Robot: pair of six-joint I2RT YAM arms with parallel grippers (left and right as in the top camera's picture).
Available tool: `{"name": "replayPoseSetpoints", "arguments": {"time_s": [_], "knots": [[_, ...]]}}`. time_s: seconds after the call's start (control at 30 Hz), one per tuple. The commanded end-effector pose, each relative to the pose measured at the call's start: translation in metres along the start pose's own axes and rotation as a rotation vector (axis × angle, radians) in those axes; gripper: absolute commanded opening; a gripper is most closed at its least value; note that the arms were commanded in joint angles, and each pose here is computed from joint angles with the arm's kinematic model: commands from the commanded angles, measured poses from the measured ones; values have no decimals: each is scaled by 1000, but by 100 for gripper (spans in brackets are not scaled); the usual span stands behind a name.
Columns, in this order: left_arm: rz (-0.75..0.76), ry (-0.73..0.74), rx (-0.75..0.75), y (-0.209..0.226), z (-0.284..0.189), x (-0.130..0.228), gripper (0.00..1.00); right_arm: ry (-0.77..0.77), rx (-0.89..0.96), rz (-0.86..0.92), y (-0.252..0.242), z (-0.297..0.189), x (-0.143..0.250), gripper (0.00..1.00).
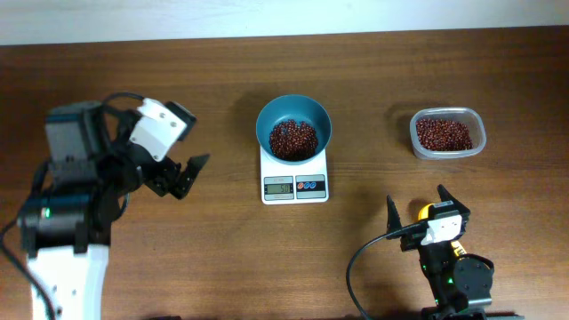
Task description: Scoop item into bowl and weigh 50g on scale
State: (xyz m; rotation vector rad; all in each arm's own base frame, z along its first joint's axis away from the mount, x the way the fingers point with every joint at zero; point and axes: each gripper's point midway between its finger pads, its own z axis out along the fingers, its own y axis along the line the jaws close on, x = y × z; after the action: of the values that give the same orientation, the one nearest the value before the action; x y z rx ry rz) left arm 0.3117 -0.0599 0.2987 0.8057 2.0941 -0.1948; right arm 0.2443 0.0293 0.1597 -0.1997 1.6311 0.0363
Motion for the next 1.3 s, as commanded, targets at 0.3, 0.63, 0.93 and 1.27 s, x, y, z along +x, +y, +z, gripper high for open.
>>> {"name": "replayPoseSetpoints", "arguments": {"time_s": [0.3,0.63,0.93,1.27], "knots": [[-328,-304,-387,-1,-5,79,99,-3,3,3,0,0,2,99],[-444,-388,-553,-1,5,144,99,-3,3,3,0,0,2,99],[-445,-409,-599,-6,7,169,99,-3,3,3,0,0,2,99],[-485,-449,-595,-9,14,181,99,-3,3,3,0,0,2,99]]}}
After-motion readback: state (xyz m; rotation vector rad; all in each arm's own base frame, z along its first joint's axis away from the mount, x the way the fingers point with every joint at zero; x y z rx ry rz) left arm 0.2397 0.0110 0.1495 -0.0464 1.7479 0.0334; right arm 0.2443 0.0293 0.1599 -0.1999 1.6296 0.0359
